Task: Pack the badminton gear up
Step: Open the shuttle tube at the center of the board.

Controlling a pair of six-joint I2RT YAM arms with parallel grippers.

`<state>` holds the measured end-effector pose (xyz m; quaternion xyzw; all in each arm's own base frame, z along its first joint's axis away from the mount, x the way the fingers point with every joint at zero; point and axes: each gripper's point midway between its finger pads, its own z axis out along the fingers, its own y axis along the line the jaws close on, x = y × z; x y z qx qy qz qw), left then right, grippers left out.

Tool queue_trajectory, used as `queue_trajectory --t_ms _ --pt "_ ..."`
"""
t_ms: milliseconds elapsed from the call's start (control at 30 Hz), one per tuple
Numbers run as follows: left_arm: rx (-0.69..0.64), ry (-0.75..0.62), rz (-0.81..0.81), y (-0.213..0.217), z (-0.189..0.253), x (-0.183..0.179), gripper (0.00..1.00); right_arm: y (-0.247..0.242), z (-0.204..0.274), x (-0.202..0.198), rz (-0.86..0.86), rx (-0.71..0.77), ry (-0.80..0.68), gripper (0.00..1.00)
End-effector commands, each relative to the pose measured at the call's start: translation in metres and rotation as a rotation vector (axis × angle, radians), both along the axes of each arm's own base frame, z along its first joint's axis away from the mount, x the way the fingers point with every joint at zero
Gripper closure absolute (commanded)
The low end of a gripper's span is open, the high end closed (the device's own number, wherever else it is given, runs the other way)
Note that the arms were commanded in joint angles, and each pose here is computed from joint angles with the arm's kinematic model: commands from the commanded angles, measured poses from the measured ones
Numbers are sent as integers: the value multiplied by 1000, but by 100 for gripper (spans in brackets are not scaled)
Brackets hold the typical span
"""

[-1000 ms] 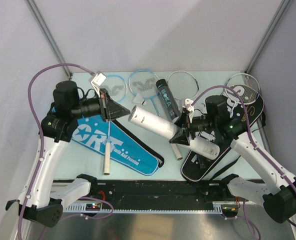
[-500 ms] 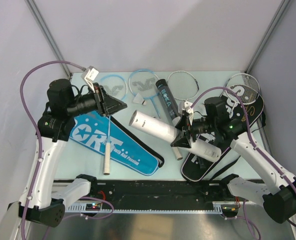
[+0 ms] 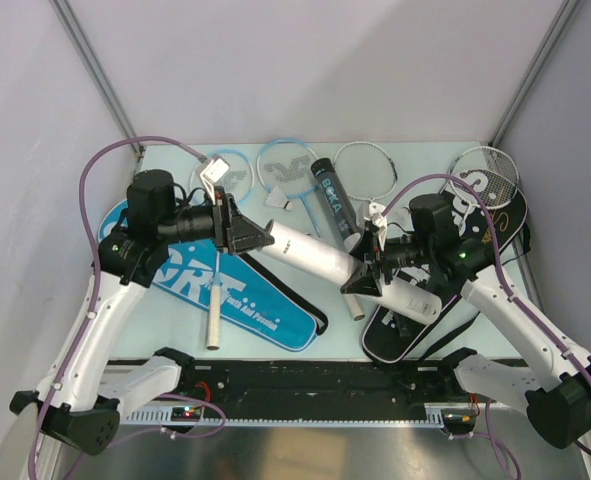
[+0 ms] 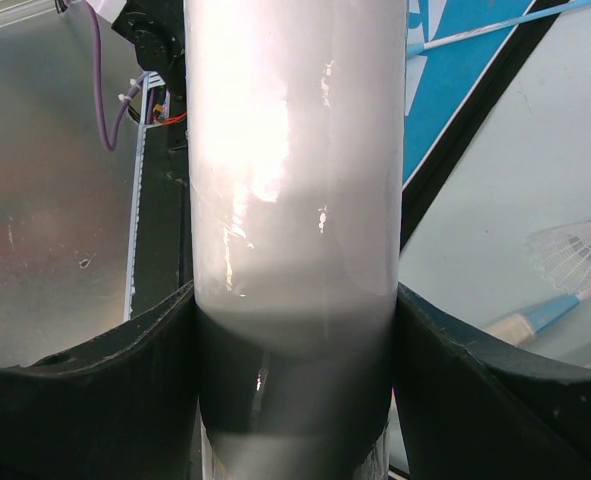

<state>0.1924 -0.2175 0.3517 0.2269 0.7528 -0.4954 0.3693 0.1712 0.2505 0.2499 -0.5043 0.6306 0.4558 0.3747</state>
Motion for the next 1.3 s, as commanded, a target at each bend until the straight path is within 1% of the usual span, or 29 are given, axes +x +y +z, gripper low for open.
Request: queue_trajectory --t_ms 0,100,167,233,267,300,367,533,700,900,1067,1267 --pt "-20 -40 -43 -4 8 -11 48 3 19 0 9 48 -60 59" --pt "-33 -28 -70 -8 9 -16 52 3 18 0 9 47 -56 59" --pt "-44 -22 -88 -10 11 -19 60 4 17 1 7 44 -53 59" --pt "-51 -16 -89 -11 13 -20 77 4 16 2 6 42 -49 59" --pt "-53 -17 -79 -10 14 -19 89 4 15 2 4 39 -48 59" --pt "-52 -21 -57 -9 16 -16 94 4 14 2 3 37 -48 59" --pt "-57 -29 -24 -6 21 -13 98 2 13 3 -5 29 -53 59" --pt "-77 -47 62 7 37 0 100 -3 15 2 -15 26 -65 59" --pt "-89 -40 85 12 44 7 100 -6 16 -1 -19 22 -72 58" --pt "-92 -90 170 28 55 16 100 -7 12 -1 -18 10 -66 58" --pt "-86 -84 227 39 52 27 100 -8 9 1 -30 -2 -61 58" --pt "-43 -67 307 49 33 46 100 -8 10 3 -41 -2 -66 58"
